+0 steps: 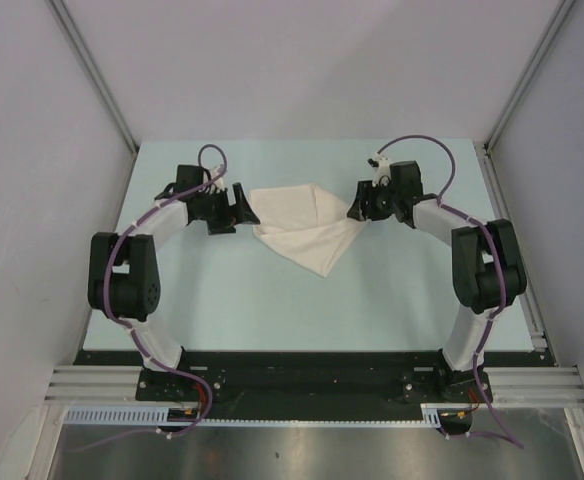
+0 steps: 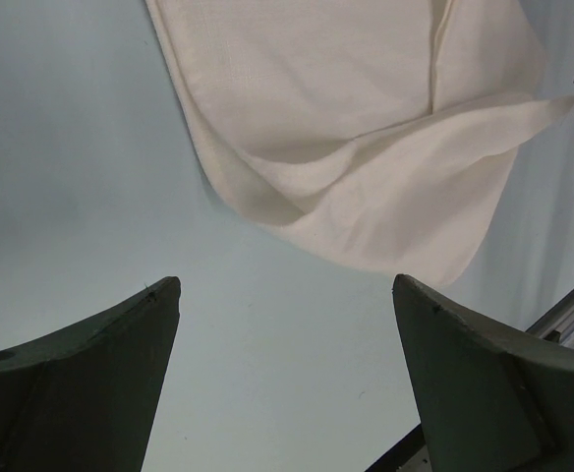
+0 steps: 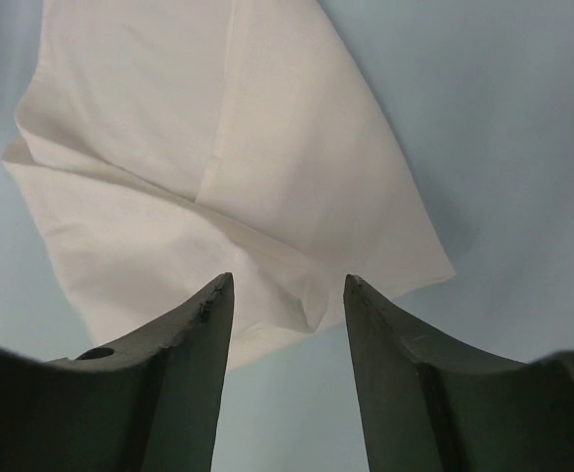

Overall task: Fold the napkin, place the utensils inside, and roll it up
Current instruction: Fold the napkin

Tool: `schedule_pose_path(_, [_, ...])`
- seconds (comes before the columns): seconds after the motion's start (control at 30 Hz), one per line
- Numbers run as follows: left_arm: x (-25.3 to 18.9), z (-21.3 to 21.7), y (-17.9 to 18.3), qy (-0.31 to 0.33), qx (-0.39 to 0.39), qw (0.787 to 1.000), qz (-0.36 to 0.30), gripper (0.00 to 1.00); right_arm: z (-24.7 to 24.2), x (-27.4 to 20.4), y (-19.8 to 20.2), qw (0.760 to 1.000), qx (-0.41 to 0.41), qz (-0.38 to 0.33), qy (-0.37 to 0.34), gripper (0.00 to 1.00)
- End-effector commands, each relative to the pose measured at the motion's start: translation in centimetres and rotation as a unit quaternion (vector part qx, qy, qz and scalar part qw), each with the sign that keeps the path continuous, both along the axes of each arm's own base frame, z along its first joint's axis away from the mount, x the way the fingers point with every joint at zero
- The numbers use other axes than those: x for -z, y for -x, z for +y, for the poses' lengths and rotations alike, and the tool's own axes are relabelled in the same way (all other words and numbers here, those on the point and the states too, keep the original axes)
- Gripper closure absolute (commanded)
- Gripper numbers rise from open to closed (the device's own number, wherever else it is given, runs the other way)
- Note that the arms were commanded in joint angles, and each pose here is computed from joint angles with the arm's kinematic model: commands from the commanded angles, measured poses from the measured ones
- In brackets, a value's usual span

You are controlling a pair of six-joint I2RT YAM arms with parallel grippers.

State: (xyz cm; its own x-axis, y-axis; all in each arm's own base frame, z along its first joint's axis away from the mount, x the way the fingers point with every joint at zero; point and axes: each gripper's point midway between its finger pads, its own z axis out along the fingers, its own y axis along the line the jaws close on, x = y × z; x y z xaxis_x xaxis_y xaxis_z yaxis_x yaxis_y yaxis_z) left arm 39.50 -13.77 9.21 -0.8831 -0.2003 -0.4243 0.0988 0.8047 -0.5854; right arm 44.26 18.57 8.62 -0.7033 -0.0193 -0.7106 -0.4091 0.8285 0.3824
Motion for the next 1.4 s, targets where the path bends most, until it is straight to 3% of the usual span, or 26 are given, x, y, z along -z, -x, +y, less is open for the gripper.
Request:
schedule_pose_path(0.0, [-0.9, 0.2, -1.0, -0.009, 0.008, 1.000, -0.020, 0.07, 0.7, -0.6, -1.2, 1.000, -0.019, -0.011, -0.001, 0.50])
schedule_pose_path(0.37, [-1.3, 0.3, -1.0, -0.009, 0.009, 1.000, -0.025, 0.07, 1.2, 0.1, -0.2, 0.999, -0.046, 0.007, 0.000, 0.58])
schedule_pose_path(0.47, [-1.4, 0.2, -1.0, -0.008, 0.010, 1.000, -0.025, 0.07, 1.3, 0.3, -0.2, 0.999, -0.045, 0.008, 0.000, 0.78])
schedule_pose_path(0.5, [-1.4, 0.3, -1.0, -0.008, 0.010, 1.000, -0.025, 0.07, 1.4, 0.0, -0.2, 0.999, -0.044, 0.007, 0.001, 0.91])
schedule_pose_path(0.57, [-1.5, 0.3, -1.1, -0.009, 0.010, 1.000, -0.027, 0.07, 1.3, -0.7, -0.3, 0.999, -0.039, 0.003, 0.003, 0.99])
schedule_pose_path(0.9, [-1.3, -0.1, -0.9, 0.002, 0.014, 1.000, -0.021, 0.07, -0.6, -4.2, -1.2, 1.000, 0.013, -0.008, 0.026, 0.98])
schedule_pose_path(1.37, [-0.7, -0.4, -0.7, -0.001, 0.018, 1.000, -0.012, 0.07, -2.2, -1.3, -4.2, 0.999, 0.043, 0.019, 0.019, 0.95])
